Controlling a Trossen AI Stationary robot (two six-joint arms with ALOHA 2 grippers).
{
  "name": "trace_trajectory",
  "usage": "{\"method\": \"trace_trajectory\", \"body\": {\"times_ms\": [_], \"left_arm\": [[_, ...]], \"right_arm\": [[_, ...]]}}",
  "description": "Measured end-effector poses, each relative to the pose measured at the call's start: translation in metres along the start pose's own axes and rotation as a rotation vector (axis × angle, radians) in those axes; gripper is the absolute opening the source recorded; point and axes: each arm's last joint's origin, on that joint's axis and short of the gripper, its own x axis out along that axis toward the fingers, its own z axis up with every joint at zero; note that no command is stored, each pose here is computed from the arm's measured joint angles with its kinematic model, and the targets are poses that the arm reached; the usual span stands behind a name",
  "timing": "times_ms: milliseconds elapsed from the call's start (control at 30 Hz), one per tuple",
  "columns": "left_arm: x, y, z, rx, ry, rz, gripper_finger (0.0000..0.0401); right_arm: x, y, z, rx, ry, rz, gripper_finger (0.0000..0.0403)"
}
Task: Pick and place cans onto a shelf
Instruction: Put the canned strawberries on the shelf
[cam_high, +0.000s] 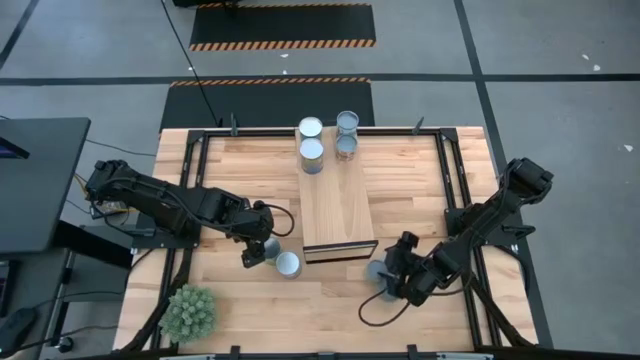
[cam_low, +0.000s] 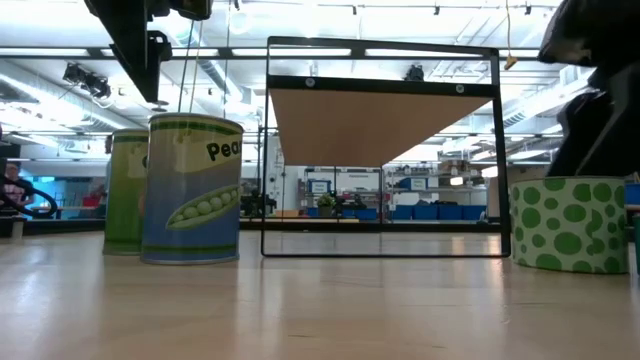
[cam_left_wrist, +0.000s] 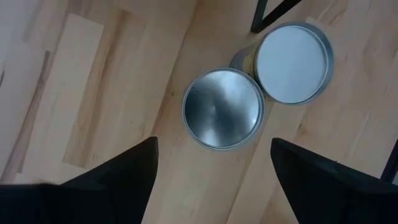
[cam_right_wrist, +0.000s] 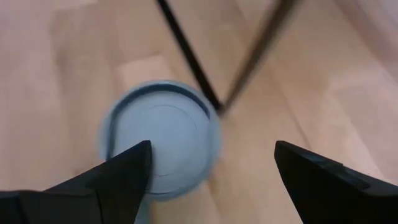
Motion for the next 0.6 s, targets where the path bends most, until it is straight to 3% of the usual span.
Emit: {"method": "trace_trajectory", "body": {"times_ms": [600], "left_arm": [[0.0,0.0,0.0,0.0,-0.006,0.009,0.0315]], "right_arm": [[-0.009,-0.05,0.005,-0.069,0.154,-0.275,0.0328]]}}
